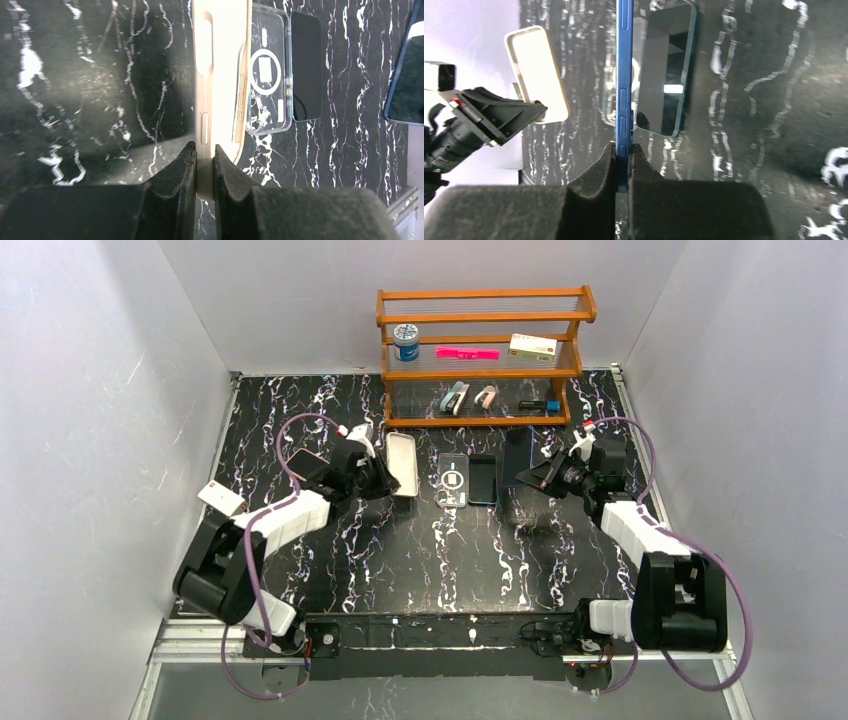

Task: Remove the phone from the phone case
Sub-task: Place the phone case at the center of the board.

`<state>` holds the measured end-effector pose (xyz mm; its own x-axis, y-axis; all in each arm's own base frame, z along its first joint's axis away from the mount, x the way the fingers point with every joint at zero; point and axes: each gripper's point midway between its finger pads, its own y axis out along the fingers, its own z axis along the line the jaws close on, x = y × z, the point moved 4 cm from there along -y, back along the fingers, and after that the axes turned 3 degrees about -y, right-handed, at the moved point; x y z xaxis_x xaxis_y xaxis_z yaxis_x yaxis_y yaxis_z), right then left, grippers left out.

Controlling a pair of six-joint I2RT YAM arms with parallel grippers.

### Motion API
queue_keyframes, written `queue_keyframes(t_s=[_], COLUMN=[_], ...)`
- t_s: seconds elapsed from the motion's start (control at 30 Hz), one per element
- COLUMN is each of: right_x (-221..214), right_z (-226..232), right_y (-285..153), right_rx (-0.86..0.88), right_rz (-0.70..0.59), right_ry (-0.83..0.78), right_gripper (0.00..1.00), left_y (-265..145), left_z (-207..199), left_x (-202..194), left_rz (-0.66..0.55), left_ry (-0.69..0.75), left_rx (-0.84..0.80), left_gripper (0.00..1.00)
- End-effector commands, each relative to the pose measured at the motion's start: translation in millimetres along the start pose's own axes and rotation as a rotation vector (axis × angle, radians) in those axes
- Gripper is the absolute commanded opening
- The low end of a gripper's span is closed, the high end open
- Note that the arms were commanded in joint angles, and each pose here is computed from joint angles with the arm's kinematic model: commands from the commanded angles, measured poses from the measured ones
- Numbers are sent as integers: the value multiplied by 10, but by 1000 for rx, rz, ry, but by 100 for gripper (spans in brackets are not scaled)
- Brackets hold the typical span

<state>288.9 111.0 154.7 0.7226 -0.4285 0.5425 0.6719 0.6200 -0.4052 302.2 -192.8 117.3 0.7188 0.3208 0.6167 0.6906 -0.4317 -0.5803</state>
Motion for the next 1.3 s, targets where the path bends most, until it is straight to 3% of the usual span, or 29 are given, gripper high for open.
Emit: queue_keyframes(t_s=[0.0, 0.3, 0.9, 1.03, 1.17, 1.27], right_x=[212, 67, -235, -291, -292, -273], right_z=[-124, -633, -895, -911, -948, -986], right_y=[30, 197, 463, 456, 450, 435], right_rx=[21, -16, 98, 95, 61, 11], right_rz=[-5, 108, 280, 299, 299, 293], right_ry=[-75, -34, 72, 86, 85, 67], right_gripper=[1, 1, 2, 13, 37, 50], left_y=[158, 553, 809, 764, 730, 725], left_z=[-230, -111, -10, 3, 36, 75], left_x=[106, -118, -394, -485, -545, -514], left_rz=[40, 174, 308, 347, 374, 373], left_ry=[-11, 1, -29, -48, -59, -44], left_rx=[-108, -86, -91, -100, -85, -40], left_gripper=[0, 0, 0, 0, 1, 13])
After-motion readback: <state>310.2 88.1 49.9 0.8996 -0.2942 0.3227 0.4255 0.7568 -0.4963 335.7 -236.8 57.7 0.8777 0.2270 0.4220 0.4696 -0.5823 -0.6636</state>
